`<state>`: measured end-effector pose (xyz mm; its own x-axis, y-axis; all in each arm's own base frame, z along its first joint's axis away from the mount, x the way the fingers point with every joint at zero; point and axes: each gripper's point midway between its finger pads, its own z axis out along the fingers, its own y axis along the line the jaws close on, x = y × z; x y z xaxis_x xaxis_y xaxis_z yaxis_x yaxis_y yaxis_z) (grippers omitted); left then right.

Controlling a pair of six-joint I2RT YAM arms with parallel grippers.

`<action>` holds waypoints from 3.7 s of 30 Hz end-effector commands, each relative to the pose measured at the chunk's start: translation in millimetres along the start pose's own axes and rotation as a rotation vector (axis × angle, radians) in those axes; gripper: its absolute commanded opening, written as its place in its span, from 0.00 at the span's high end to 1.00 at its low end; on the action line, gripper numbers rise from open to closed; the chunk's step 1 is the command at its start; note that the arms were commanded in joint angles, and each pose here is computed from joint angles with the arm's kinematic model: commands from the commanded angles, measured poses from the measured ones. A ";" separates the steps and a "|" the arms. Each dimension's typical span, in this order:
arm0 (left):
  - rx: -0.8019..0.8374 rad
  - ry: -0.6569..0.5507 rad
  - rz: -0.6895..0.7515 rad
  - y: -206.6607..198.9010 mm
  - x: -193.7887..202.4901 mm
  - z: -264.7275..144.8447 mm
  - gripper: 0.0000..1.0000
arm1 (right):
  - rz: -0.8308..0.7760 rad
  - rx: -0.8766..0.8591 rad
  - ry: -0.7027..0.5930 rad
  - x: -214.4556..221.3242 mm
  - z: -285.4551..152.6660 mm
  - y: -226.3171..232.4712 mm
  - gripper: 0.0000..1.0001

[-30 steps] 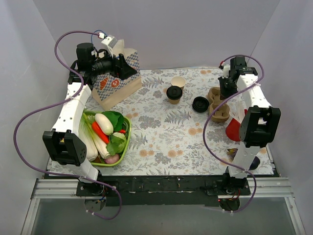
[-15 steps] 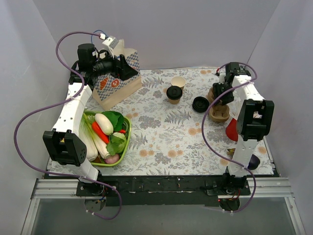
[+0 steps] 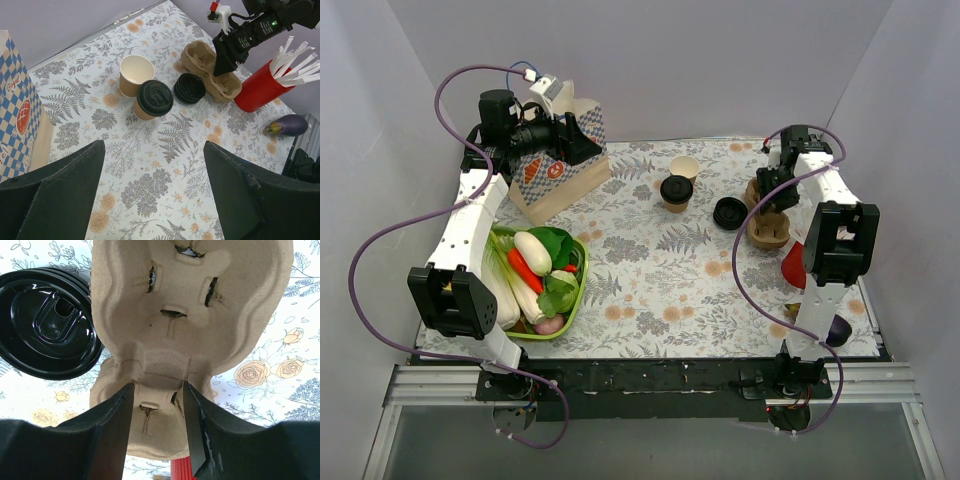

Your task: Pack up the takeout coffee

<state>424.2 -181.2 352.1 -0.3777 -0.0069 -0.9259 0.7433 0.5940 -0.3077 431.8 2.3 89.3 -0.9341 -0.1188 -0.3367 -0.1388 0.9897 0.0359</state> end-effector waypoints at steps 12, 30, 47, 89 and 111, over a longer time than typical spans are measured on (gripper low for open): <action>0.002 -0.028 0.052 -13.7 -12.0 -10.0 0.19 | -0.018 0.056 -0.044 -24.0 4.3 -6.4 0.70; 0.013 -0.019 0.042 -12.5 -8.1 -7.2 0.19 | -0.179 0.016 -0.225 -67.8 -49.4 -19.0 0.98; 0.034 -0.011 0.026 -19.0 -3.7 -7.1 0.18 | -0.348 -0.032 0.018 -46.2 -37.0 -29.4 0.84; -0.020 -0.022 0.084 -15.6 -12.4 -9.9 0.18 | -1.286 -0.659 -0.437 -5.1 -111.1 249.2 0.99; -0.045 -0.008 0.110 -9.8 -10.6 -11.1 0.17 | -1.518 -0.420 0.021 64.1 -13.1 185.3 0.99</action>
<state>424.0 -176.6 335.1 -0.3647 0.0623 -0.9290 0.7271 0.6423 -0.2424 333.8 191.9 84.3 0.1065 -0.9349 -0.3385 -0.9940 -0.1081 -0.0140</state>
